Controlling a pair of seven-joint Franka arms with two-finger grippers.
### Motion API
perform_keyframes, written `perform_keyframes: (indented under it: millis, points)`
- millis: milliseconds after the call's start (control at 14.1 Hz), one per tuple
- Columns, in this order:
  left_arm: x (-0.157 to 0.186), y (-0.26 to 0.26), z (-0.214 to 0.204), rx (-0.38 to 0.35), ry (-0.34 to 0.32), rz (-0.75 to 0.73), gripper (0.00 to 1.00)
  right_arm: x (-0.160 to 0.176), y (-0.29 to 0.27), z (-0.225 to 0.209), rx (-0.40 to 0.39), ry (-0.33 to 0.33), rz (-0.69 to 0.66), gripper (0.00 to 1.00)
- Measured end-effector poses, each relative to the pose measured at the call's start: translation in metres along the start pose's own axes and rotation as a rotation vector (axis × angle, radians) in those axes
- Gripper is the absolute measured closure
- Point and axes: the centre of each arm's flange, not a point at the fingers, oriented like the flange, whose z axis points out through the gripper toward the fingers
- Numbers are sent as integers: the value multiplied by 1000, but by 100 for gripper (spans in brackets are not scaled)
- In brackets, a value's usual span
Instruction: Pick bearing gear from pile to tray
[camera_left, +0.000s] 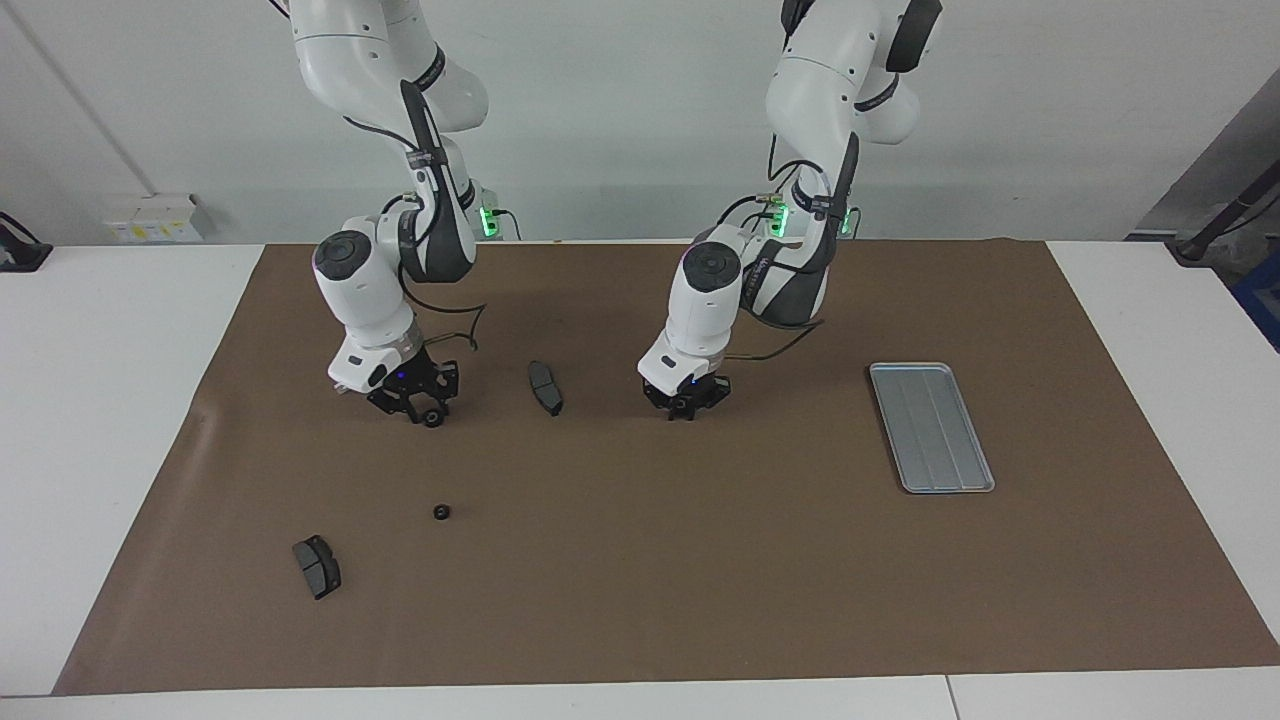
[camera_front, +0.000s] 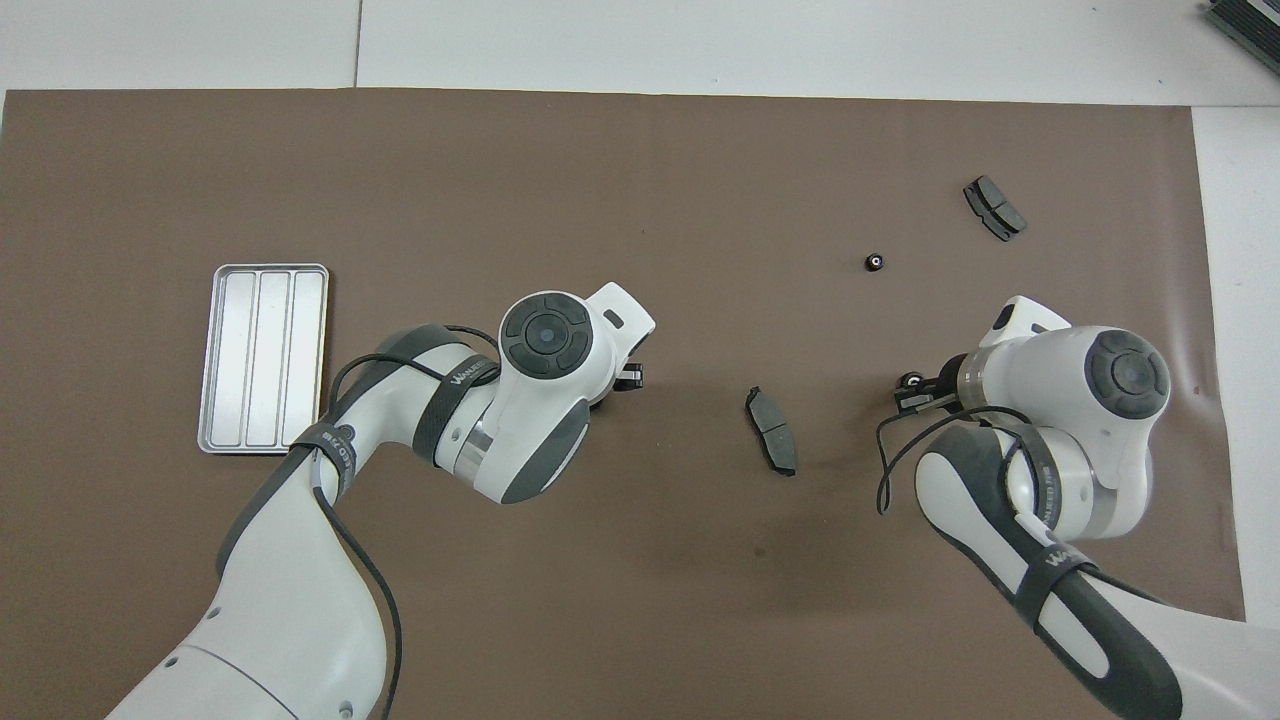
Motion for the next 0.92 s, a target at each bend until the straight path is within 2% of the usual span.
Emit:
perform_keyframes:
  millis: [142,355,568,924]
  points:
    - [7,-8,-6,12,-10,-16,70,0,0,0,0,0,3,66]
    - [50,-57,-44,22,-10,-55,70,7,-3,-8,-1,17,46,66]
    - [89,-165,-78,25,0,-48,70,32,-4,-49,8,14,119,66]
    - [96,-323,-71,32,-48,84,70,80,-35,-131,27,42,250,66]
